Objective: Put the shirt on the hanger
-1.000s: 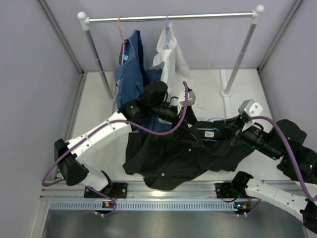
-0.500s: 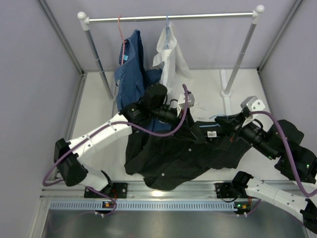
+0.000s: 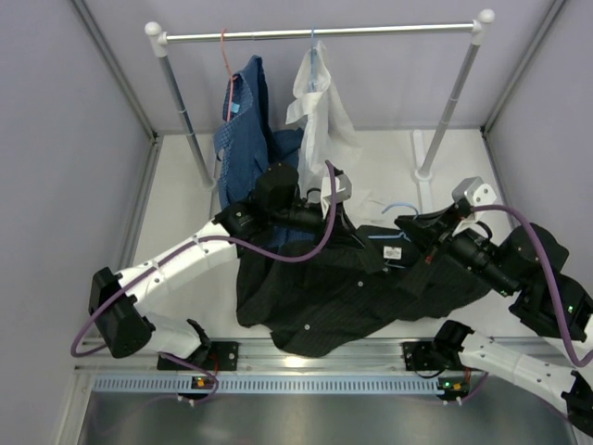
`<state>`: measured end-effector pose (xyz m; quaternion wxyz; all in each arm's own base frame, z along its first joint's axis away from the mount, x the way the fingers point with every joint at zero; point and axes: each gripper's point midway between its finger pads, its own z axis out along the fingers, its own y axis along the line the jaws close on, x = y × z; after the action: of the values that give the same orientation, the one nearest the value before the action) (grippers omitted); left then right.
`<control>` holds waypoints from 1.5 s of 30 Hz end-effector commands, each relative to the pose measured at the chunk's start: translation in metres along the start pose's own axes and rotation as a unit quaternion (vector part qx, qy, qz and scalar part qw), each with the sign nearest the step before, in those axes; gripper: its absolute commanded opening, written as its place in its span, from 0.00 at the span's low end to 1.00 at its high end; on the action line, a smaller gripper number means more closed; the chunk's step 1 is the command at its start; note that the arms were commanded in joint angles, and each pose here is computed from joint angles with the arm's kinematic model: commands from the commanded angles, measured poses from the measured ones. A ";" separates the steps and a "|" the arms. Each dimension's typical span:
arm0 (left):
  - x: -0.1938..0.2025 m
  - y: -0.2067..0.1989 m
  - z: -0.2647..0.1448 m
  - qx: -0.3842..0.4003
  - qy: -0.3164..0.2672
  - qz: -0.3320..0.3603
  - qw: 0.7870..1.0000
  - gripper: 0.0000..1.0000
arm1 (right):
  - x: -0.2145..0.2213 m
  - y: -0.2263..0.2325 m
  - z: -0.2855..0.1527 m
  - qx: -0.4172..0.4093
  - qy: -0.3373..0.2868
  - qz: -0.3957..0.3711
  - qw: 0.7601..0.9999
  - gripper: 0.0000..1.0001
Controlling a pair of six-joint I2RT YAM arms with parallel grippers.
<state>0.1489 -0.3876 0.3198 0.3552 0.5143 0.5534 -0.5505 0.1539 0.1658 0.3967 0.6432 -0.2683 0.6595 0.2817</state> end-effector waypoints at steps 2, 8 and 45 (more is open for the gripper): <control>-0.034 -0.014 -0.006 0.005 -0.049 0.068 0.996 0.00 | -0.023 0.006 0.001 -0.016 -0.055 0.005 0.998 0.00; -0.018 -0.020 -0.010 0.024 -0.023 0.099 0.995 0.00 | -0.013 0.011 -0.003 -0.030 -0.048 0.008 0.998 0.11; -0.021 -0.069 -0.025 0.140 -0.013 0.124 0.982 0.00 | 0.074 0.061 -0.064 -0.213 0.101 -0.051 0.971 0.38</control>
<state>0.1040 -0.3625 0.3251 0.3264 0.6002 0.4590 -0.5680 0.0652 0.1530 0.3087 0.4906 -0.4524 0.6671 0.3313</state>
